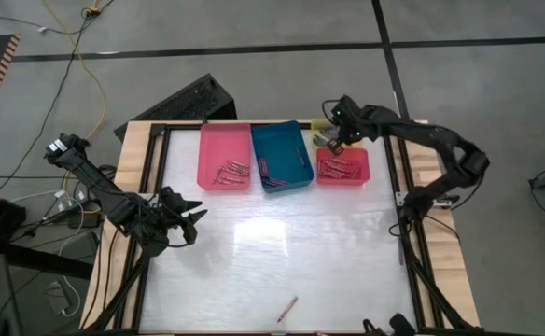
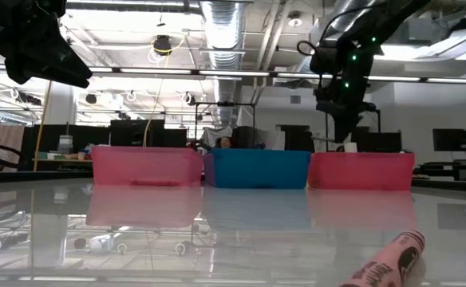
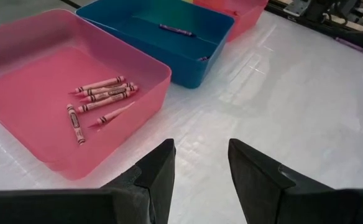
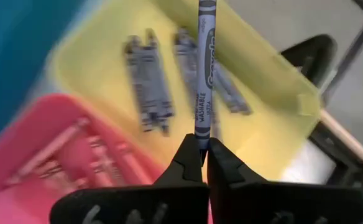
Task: Sort crayons
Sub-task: Put the blue crayon into the yellow bin, then put the red crayon into the red bin
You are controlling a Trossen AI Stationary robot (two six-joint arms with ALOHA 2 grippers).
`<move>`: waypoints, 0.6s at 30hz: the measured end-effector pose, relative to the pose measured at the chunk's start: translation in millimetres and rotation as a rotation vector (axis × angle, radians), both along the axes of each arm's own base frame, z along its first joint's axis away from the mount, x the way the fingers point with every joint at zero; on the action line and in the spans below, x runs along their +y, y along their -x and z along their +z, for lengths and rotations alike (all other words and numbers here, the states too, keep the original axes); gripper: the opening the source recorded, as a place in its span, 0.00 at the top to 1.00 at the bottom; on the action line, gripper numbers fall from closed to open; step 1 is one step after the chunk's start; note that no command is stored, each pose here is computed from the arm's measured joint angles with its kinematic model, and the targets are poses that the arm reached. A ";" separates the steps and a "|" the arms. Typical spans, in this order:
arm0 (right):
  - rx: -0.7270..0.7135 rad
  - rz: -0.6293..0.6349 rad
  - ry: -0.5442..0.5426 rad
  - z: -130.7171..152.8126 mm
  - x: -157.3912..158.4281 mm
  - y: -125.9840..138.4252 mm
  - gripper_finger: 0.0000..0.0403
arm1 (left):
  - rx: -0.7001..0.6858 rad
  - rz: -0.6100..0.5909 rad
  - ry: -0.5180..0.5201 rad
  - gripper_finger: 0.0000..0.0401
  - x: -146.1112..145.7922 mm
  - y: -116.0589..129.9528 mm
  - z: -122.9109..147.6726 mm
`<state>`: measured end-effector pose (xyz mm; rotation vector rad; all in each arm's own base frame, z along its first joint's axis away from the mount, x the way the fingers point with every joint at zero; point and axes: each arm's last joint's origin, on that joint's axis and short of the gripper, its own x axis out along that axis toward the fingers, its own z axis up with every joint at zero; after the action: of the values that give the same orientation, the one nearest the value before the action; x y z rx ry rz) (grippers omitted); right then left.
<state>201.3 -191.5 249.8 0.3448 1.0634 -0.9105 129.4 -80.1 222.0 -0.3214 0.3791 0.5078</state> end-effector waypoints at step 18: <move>-0.082 0.106 0.016 21.2 7.1 -5.4 0.77 | 0.001 -0.001 -0.001 0.65 0.0 0.0 0.0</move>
<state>206.7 -184.4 271.0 0.3066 0.9888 -0.8031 129.4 -80.0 222.0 -0.3199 0.3800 0.5075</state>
